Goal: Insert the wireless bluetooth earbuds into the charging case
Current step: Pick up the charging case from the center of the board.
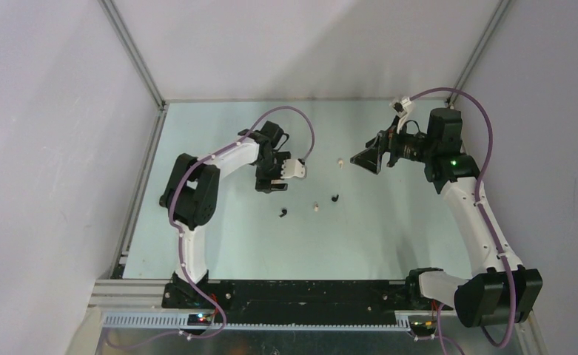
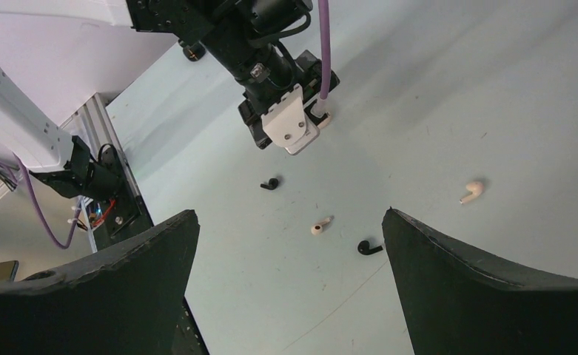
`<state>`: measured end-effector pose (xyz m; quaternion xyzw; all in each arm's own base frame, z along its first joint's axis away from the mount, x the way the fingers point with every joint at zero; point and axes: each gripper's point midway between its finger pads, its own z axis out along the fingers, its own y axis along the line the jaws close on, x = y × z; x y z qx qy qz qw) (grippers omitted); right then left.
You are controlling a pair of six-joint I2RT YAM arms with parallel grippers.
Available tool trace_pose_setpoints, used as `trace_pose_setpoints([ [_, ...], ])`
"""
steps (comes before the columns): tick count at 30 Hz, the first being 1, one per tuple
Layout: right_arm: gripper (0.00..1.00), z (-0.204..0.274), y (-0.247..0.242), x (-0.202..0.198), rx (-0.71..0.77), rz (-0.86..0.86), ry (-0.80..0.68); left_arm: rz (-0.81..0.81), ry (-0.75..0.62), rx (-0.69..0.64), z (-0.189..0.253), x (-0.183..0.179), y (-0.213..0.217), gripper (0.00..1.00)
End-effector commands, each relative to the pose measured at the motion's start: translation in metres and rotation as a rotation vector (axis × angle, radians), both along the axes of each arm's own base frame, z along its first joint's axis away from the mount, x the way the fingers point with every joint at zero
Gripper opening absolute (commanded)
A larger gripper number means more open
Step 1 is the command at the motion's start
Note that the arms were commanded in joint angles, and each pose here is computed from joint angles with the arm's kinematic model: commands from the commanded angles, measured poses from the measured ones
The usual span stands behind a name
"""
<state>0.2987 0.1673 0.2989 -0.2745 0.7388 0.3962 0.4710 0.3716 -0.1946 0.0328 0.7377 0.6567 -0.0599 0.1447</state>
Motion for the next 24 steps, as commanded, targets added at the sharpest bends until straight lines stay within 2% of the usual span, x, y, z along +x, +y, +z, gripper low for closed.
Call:
trace_pose_setpoints([
  [1, 1.00, 0.005, 0.004, 0.002, -0.005, 0.023, -0.049, -0.006, -0.044, -0.025, 0.003, 0.007, -0.003, 0.84],
  [9, 1.00, 0.004, 0.005, 0.002, -0.007, 0.025, -0.047, 0.006, -0.045, -0.006, -0.003, 0.007, -0.002, 0.69],
  [14, 1.00, 0.003, 0.006, 0.002, -0.008, 0.027, -0.046, 0.007, -0.061, -0.007, -0.004, 0.007, -0.003, 0.69],
  [20, 1.00, 0.002, 0.007, 0.002, -0.011, 0.033, -0.045, 0.012, -0.079, 0.008, -0.005, 0.009, -0.003, 0.76],
  [24, 1.00, 0.001, 0.008, 0.001, -0.016, 0.038, -0.046, 0.007, -0.080, 0.023, -0.007, 0.009, -0.003, 0.75],
])
